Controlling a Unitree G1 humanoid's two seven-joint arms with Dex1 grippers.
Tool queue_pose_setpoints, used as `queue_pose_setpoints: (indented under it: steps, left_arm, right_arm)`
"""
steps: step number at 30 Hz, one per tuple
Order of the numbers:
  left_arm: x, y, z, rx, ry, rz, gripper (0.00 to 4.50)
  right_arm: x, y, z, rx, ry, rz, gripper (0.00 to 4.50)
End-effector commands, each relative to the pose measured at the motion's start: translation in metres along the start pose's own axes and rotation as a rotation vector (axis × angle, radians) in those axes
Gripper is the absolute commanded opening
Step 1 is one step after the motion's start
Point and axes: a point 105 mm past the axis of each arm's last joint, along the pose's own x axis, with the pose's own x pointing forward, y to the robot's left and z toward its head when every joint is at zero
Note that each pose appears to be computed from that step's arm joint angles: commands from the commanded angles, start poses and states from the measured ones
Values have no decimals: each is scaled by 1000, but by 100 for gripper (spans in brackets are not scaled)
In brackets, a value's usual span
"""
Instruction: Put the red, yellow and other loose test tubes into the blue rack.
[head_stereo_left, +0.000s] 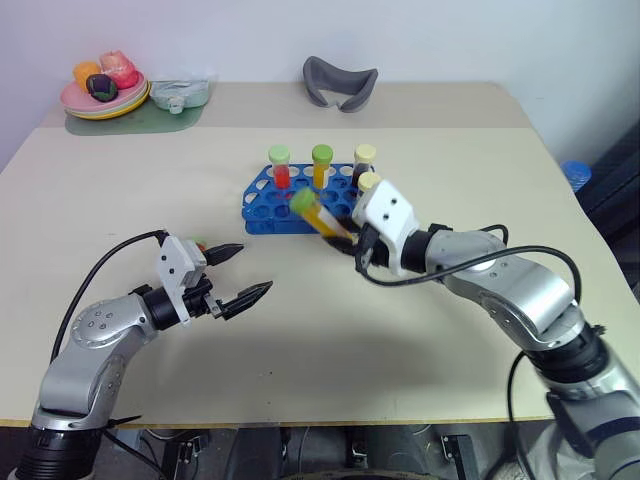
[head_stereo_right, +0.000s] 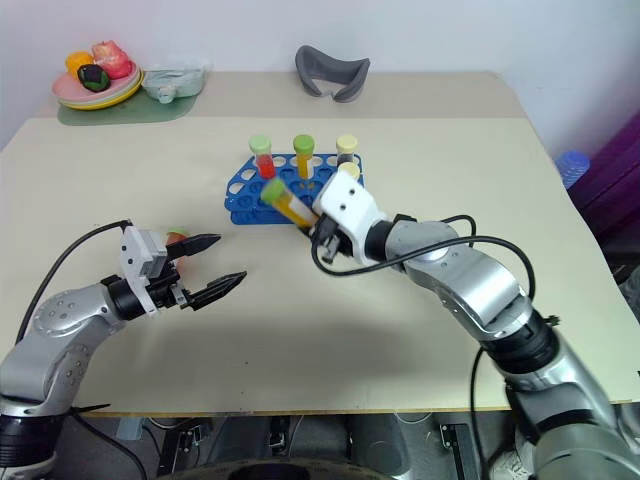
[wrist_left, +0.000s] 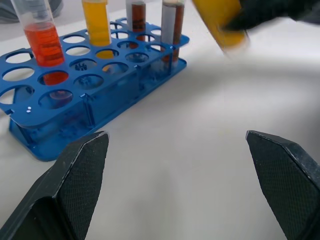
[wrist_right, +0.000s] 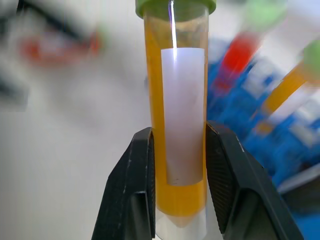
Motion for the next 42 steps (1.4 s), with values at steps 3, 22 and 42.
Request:
queue_pose_setpoints:
  steps: [3, 22, 42]
  left_arm:
    - [10, -2, 27, -1, -105, 17, 450]
    - [10, 1, 41, -74, -248, 124, 450]
    - [15, -5, 41, -95, -235, 104, 450]
  right_arm:
    - [18, -19, 7, 67, -166, -163, 79]
    - [61, -33, -19, 112, -330, -399, 79]
    - [69, -28, -42, 182, -380, -430, 79]
